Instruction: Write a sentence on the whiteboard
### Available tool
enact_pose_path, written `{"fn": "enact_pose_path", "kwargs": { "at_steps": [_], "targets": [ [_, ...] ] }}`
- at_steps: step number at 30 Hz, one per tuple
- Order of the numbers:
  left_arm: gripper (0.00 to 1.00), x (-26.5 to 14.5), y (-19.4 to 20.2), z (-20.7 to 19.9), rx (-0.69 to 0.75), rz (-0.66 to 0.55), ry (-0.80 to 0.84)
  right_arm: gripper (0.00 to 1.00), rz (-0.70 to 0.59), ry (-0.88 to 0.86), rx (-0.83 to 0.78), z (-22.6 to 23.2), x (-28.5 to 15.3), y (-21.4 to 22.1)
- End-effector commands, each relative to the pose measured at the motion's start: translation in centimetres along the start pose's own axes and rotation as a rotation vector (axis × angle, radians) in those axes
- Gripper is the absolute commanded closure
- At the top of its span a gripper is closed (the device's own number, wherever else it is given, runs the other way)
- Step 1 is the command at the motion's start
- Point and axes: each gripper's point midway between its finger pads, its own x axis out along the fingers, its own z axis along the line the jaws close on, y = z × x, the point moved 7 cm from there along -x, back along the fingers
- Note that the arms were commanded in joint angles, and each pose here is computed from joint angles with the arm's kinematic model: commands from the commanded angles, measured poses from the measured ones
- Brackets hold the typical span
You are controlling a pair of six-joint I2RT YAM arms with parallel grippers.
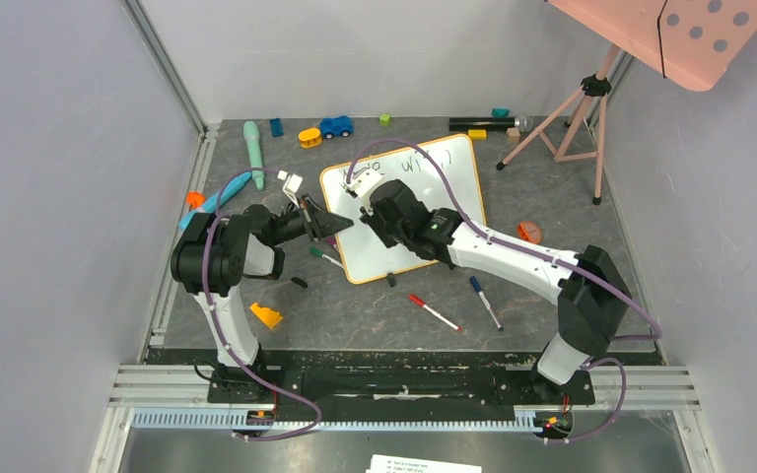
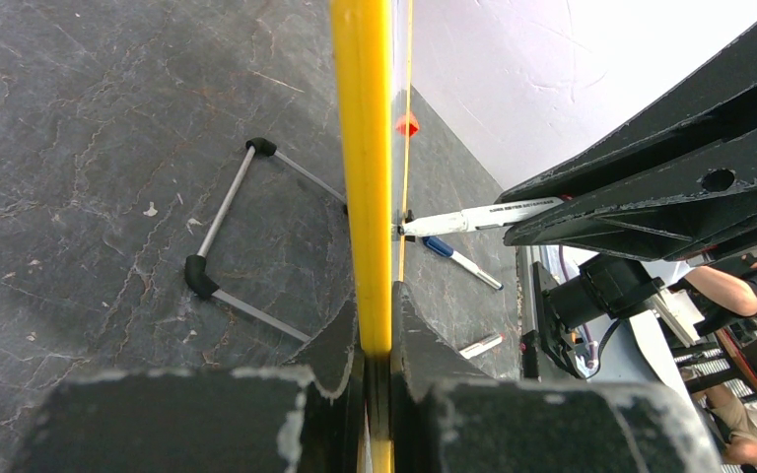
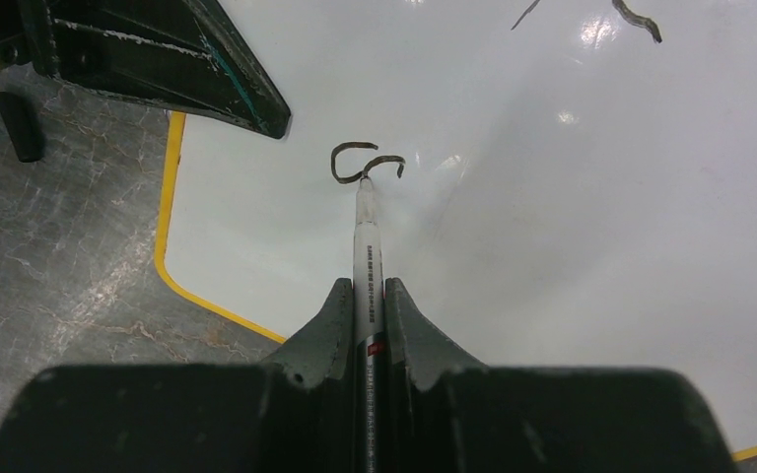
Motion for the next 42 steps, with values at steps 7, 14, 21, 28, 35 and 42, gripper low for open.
{"fn": "enact_pose_path", "kwargs": {
  "at_steps": [7,14,21,28,35,42],
  "targets": [
    [0.98,-0.1,-0.3,1.1,0.213,-0.050,-0.036,1.00,0.004,0.107,0.010,-1.5,-1.0,-0.2],
    [0.98,-0.1,-0.4,1.1,0.213,-0.051,-0.037,1.00,-0.003,0.135,0.020,-1.8,-0.9,-0.6],
    [0.98,-0.1,-0.4,1.1,0.214,-0.050,-0.035,1.00,-0.028,0.119,0.017,-1.7,-0.4,-1.7],
    [0.98,-0.1,-0.4,1.1,0.215,-0.049,-0.034,1.00,-0.040,0.099,0.015,-1.5,0.0,-2.1],
    [0.98,-0.1,-0.4,1.2,0.217,-0.050,-0.034,1.00,-0.058,0.084,0.015,-1.3,0.2,-2.5],
    [0.98,0.0,-0.4,1.1,0.218,-0.049,-0.031,1.00,-0.089,0.048,0.018,-1.0,0.1,-3.1]
  ]
}}
